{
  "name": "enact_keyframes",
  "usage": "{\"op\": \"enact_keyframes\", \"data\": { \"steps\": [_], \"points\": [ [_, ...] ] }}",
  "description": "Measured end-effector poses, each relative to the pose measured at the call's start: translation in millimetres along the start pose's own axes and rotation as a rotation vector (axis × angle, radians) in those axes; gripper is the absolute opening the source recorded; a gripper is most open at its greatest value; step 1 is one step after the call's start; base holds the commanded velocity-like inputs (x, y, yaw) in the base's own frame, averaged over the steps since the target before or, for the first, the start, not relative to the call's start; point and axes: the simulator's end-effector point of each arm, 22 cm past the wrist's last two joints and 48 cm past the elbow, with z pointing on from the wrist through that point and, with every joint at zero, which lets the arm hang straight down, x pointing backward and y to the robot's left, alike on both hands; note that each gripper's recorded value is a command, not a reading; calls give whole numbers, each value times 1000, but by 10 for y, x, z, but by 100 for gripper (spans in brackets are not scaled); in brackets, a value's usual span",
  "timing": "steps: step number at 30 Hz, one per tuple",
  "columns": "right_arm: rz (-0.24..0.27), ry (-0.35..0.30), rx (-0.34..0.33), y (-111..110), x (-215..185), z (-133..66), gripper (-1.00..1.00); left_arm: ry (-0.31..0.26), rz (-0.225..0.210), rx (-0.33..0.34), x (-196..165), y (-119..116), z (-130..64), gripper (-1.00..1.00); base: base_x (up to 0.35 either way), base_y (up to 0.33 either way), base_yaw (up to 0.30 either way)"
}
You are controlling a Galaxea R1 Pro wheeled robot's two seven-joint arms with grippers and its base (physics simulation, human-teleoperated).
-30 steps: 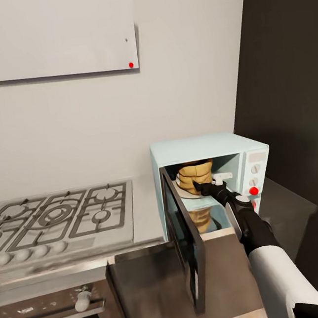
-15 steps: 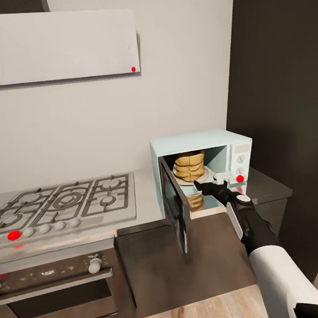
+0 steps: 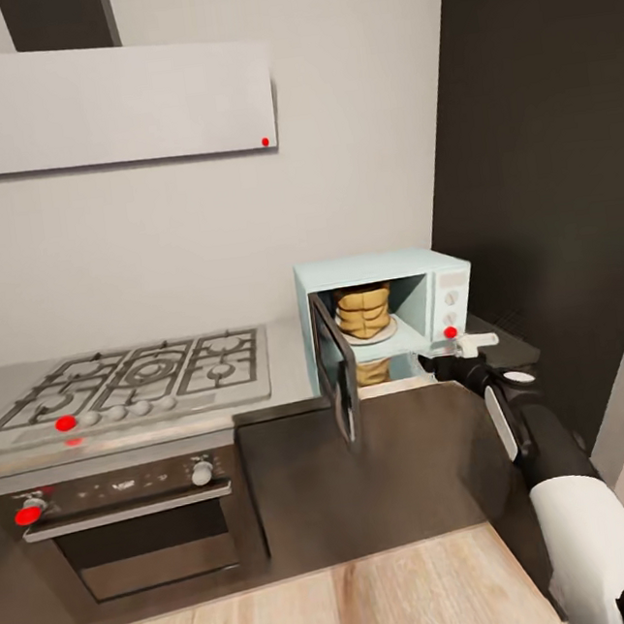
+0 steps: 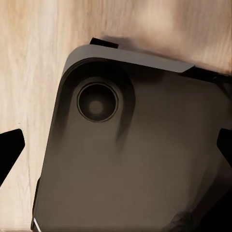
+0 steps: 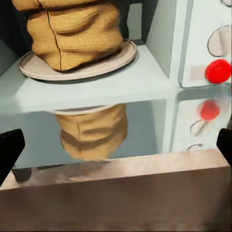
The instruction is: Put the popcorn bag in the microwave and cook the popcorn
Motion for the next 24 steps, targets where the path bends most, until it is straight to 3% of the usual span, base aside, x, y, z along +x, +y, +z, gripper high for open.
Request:
{"op": "enact_keyframes", "data": {
  "steps": [4, 6, 9, 12, 13, 14, 19, 20, 21, 22, 24],
  "points": [
    [-28, 57, 63, -442, 254, -100, 100, 0, -1, -1, -1, 4, 0, 100, -263, 0, 0],
    [-42, 131, 98, -695, 713, -234, 100, -1, -2, -1, -2, 11, 0, 100, -101, 0, 0],
    [-24, 253, 115, -836, 1442, -380, 100, -1, -3, -2, -3, 13, -1, 100, -26, 0, 0],
    [18, 424, 111, -845, 2348, -557, 100, -1, -3, -1, -1, 6, -1, 100, -5, 0, 0],
    [46, 530, 106, -810, 2873, -696, 100, 0, -4, -1, 0, 5, -1, 100, -1, 0, 0],
    [58, 580, 102, -781, 3128, -778, 100, 0, -4, -1, 0, 4, -1, 100, 0, 0, 0],
    [101, 739, 81, -610, 4121, -1213, 100, -1, -5, -2, 0, 5, -1, 100, 0, 0, 0],
    [92, 733, 78, -554, 4360, -1335, 100, -2, -5, -3, -2, 9, -1, 100, 0, 0, 0],
    [104, 810, 71, -454, 4720, -1615, 100, -2, -6, -3, -4, 11, -1, 100, 0, 0, 0],
    [87, 810, 73, -422, 4831, -1701, 100, -3, -6, -3, -5, 11, -1, 100, 0, 0, 0],
    [3, 804, 103, -454, 5004, -1864, 100, -3, -6, -2, -6, 8, -1, 100, 0, 0, 0]
  ]
}}
